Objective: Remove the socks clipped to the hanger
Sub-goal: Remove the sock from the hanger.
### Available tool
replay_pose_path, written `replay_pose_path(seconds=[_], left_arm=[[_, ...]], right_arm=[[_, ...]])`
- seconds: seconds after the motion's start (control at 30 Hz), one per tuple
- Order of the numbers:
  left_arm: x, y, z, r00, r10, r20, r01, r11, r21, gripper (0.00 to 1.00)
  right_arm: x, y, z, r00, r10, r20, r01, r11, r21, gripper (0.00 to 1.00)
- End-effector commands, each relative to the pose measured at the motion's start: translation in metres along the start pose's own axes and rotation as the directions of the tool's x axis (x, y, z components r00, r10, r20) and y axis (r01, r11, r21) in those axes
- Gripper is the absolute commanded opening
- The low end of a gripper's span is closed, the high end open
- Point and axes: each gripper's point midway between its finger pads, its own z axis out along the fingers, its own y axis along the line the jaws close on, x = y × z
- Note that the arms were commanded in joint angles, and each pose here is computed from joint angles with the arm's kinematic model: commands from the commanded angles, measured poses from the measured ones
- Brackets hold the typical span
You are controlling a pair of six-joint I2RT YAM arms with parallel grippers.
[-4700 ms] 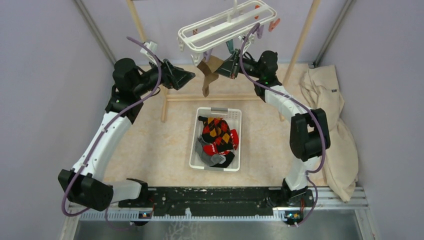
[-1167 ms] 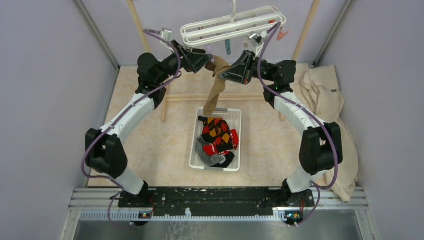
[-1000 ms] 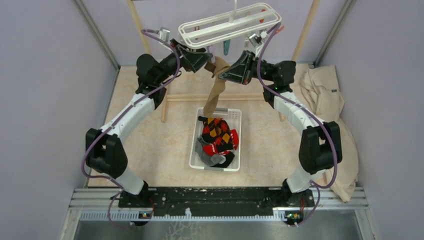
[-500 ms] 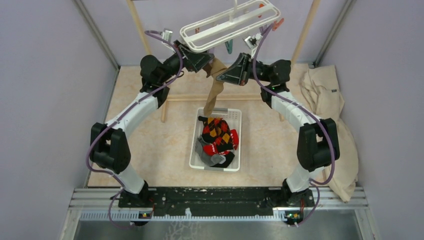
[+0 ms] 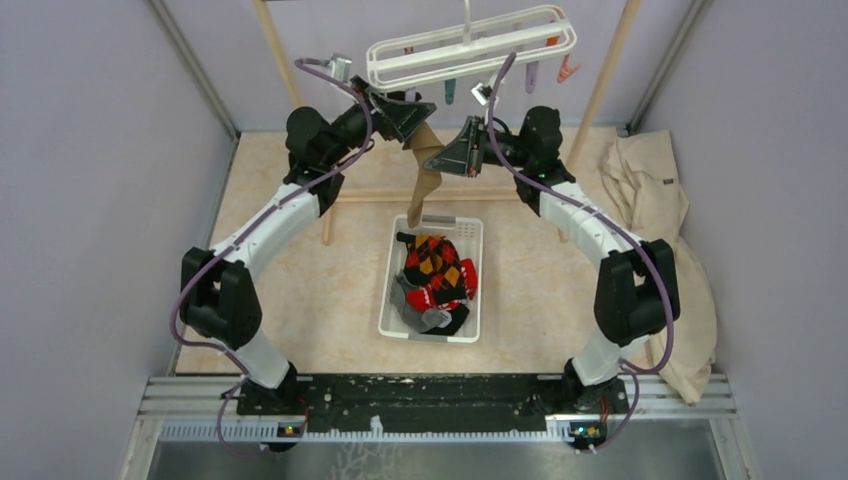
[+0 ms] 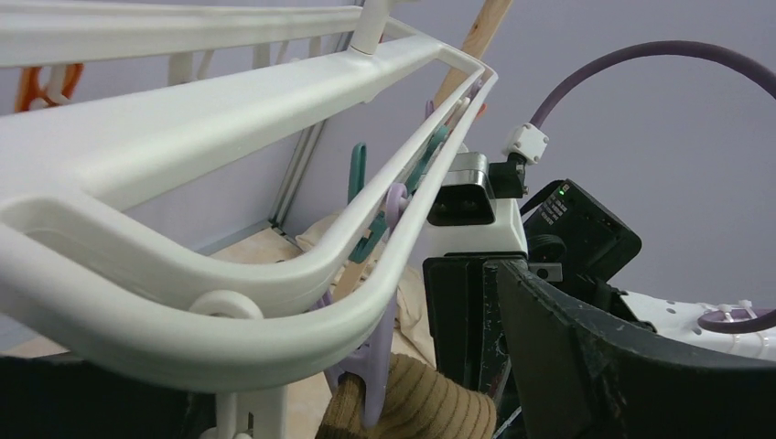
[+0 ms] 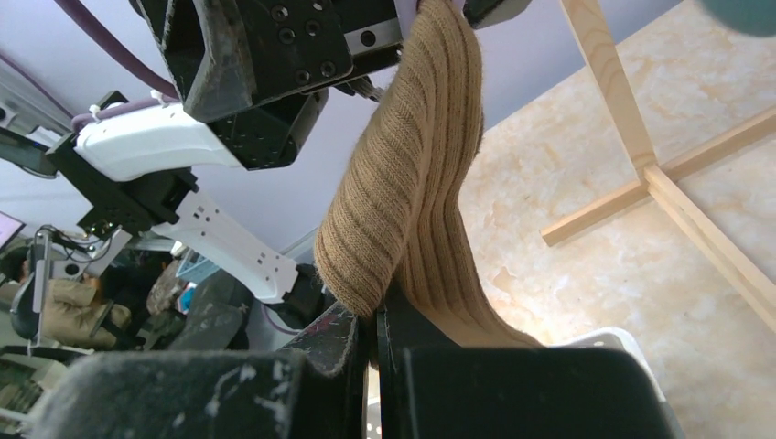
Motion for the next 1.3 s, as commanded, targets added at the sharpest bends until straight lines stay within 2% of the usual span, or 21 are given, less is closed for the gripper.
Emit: replay_pose_path(seconds=[0.0,0.2,0.5,0.7,1.17,1.23,1.27], left_arm=[[-0.024,-0.016,-0.004,0.996,0.067,0.062,-0.068,0.998,0.009,0.86],[-0.027,-0.015,-0.008,0.995,0.073,0.064,-0.073,0.997,0.006,0.80],[-0.025,-0.012,-0.009,0.996,0.057,0.066,-0.058,0.998,0.022,0.62],[-0.027,-0.013,-0.009,0.996,0.054,0.073,-0.056,0.998,0.026,0.59],[-0.030,-0.013,-0.009,0.995,0.044,0.085,-0.047,0.998,0.034,0.44],[-0.029,-0.012,-0.010,0.995,0.045,0.084,-0.048,0.998,0.032,0.39],[-0.030,-0.012,-0.009,0.995,0.046,0.084,-0.048,0.998,0.033,0.32]], right_arm=[[-0.023,0.032,-0.001,0.990,-0.136,0.033,0.137,0.990,-0.020,0.00],[-0.019,0.031,-0.003,0.990,-0.135,0.030,0.135,0.991,-0.016,0.00],[-0.016,0.030,-0.004,0.991,-0.133,0.025,0.133,0.991,-0.011,0.00],[-0.014,0.029,-0.005,0.991,-0.133,0.022,0.133,0.991,-0.011,0.00],[-0.010,0.026,-0.005,0.992,-0.128,0.015,0.128,0.992,-0.003,0.00],[-0.010,0.025,-0.005,0.992,-0.128,0.015,0.128,0.992,-0.001,0.00],[-0.009,0.025,-0.005,0.992,-0.127,0.015,0.127,0.992,-0.001,0.00]])
